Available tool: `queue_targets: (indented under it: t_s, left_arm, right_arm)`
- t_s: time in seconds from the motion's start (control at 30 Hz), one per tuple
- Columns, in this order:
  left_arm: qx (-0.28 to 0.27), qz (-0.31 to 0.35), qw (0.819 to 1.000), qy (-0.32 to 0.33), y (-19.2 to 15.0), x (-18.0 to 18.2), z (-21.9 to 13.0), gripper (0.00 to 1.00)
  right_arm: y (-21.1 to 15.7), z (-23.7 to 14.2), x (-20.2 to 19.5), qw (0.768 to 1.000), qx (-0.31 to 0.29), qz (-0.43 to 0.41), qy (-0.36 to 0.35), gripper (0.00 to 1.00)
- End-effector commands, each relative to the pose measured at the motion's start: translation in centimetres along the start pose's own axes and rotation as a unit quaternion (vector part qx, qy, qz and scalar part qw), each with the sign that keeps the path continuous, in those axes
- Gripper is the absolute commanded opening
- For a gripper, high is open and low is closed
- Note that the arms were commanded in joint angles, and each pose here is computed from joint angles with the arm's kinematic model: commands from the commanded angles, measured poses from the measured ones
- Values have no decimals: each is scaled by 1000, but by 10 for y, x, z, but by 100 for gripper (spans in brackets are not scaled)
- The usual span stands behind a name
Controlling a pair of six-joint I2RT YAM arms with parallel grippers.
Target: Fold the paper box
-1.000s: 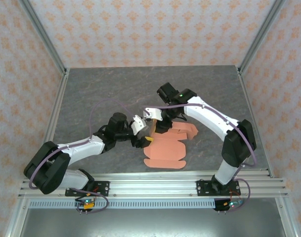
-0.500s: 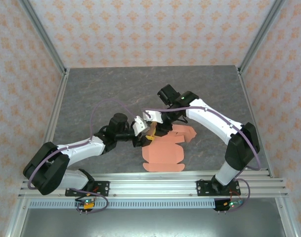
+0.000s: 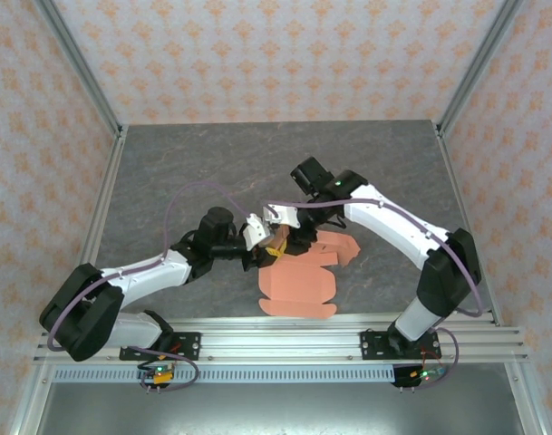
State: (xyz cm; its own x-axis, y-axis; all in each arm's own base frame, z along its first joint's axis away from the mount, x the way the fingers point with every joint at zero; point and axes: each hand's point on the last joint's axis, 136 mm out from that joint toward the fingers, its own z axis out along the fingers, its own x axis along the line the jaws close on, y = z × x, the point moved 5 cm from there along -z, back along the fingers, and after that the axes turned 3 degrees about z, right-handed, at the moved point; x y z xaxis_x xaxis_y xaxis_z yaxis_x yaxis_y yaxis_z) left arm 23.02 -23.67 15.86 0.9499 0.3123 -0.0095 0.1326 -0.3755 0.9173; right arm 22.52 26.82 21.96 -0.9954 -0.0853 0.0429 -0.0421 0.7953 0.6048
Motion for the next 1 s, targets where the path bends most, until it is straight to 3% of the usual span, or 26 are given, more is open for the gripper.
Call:
queue_targets:
  t_s: [0.0,0.13,0.2,0.3,0.37,0.53,0.6,0.63,0.7,0.87,0.93,0.97]
  left_arm:
    - [-8,-8,1000,15,16,8,-2,31]
    - [8,-57,998,27,14,20,2,32]
    - [8,-86,996,36,13,27,2,32]
    - [-8,-123,990,61,9,37,-2,32]
    - [-25,-145,985,87,5,44,-5,32]
    - [-62,-186,973,124,-1,59,-17,32]
    - [-62,-189,972,124,-3,58,-19,32]
    - [-62,-190,972,123,-3,57,-20,32]
    - [-64,-192,972,122,-2,56,-22,32]
    - [-78,-192,973,104,5,54,-24,32]
    - [-79,-190,974,98,6,52,-24,32]
    - [-81,-190,974,97,6,52,-24,32]
  right_arm:
    - [14,-23,2,997,-51,-15,-47,63]
    - [7,-53,-11,984,-86,18,-156,67]
    - [2,-70,-22,965,-124,54,-222,68]
    - [-25,-94,-41,921,-171,156,-312,72]
    - [-47,-113,-49,889,-208,231,-335,72]
    - [-116,-133,-73,790,-238,382,-417,70]
    - [-153,-142,-87,700,-252,483,-461,61]
    - [-168,-145,-92,671,-265,520,-458,58]
    - [-183,-136,-100,676,-257,535,-437,56]
    - [-177,-100,-113,779,-222,477,-341,60]
    - [-171,-91,-113,806,-229,452,-304,60]
    - [-171,-89,-114,810,-233,448,-300,60]
